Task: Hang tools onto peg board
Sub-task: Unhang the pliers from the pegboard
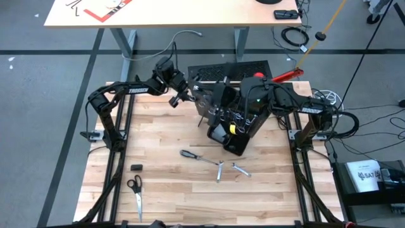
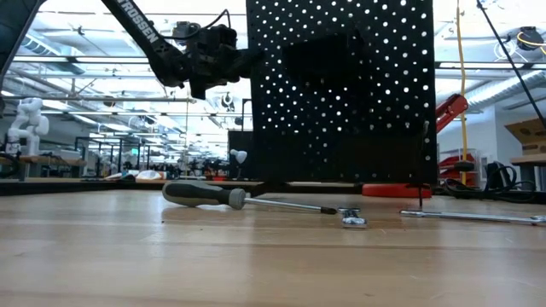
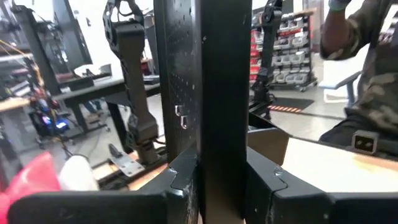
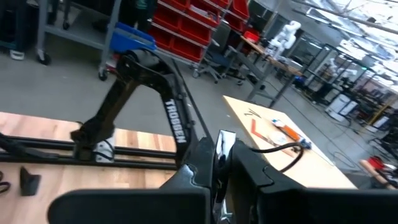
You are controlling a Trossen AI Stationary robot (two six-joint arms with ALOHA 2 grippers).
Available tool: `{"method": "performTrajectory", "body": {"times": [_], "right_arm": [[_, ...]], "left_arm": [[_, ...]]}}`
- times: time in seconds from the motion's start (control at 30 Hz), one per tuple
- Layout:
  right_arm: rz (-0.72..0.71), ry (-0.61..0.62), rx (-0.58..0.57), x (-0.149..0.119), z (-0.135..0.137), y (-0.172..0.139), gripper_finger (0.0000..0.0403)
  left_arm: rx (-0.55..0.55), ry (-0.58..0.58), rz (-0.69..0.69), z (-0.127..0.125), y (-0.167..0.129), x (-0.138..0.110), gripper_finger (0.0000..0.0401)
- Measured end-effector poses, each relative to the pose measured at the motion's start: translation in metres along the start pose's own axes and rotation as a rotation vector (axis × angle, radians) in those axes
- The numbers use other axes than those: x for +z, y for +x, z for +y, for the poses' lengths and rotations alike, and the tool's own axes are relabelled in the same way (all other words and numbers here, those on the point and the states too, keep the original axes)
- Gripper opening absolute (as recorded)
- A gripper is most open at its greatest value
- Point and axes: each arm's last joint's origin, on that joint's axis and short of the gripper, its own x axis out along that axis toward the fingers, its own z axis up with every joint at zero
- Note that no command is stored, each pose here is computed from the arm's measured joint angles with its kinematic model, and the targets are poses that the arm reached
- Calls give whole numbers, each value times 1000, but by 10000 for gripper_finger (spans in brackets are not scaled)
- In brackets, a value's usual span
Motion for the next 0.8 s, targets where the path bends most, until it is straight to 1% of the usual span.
{"method": "performTrajectory", "body": {"times": [0.2, 0.6, 0.8], "right_arm": [[-2, 25, 16, 0, 3, 0, 13], [4, 114, 22, 0, 6, -2, 13], [11, 115, 31, 0, 8, -3, 13]], "left_arm": [[5, 70, -2, 1, -1, 2, 83], [-18, 96, -5, 0, -2, 3, 83], [-36, 112, -8, 0, -2, 3, 83]]}}
